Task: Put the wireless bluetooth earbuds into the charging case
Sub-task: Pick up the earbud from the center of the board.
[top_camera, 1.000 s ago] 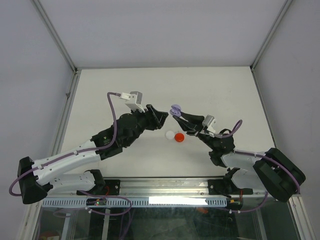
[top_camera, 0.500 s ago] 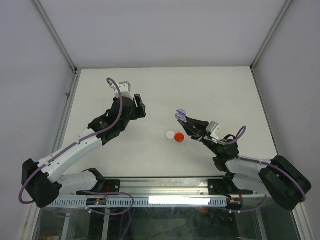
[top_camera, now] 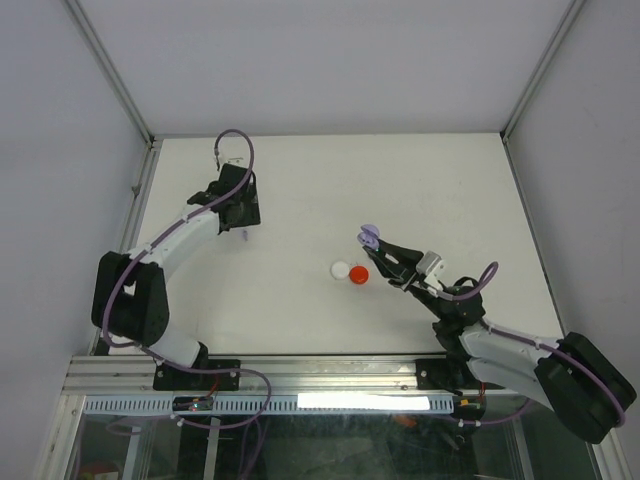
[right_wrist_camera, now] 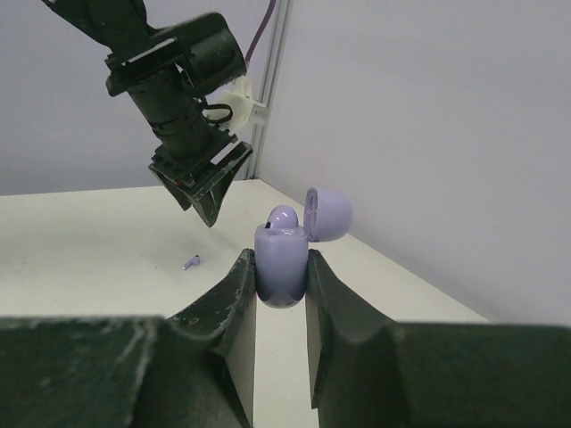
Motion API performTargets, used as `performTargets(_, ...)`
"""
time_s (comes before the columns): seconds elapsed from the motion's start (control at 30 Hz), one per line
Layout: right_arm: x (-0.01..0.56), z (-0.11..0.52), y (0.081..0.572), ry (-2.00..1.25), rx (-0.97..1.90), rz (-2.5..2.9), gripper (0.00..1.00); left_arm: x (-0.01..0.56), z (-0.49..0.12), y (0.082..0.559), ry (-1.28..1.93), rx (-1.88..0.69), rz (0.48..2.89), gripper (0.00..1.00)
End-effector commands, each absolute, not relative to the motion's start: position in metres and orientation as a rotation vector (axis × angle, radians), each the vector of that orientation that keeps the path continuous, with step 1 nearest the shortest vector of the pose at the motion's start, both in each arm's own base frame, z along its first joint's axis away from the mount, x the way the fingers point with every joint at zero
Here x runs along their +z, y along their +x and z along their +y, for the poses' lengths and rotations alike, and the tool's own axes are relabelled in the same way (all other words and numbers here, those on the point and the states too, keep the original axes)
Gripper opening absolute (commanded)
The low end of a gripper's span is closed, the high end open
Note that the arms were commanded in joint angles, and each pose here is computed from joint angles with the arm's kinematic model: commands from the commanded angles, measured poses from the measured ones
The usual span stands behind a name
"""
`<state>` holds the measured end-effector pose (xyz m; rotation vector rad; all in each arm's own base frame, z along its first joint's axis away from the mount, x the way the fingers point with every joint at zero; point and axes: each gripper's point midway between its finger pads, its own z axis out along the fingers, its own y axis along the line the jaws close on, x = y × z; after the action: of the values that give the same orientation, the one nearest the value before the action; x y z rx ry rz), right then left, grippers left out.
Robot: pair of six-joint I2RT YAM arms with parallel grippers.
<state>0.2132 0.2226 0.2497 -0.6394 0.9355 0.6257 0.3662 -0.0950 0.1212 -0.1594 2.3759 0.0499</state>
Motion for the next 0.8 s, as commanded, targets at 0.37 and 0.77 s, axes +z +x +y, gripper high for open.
performTargets(0.37,0.262,0.211,0.215,-0.609,0.56,0.901,0.0,0.054,-0.084,0.392,-0.017,0.044,2.644,0.5)
performTargets(0.77,0.261,0.212,0.214,-0.607,0.569,0.904,0.0,0.033,-0.086,0.398,0.017,0.031,2.707,0.35)
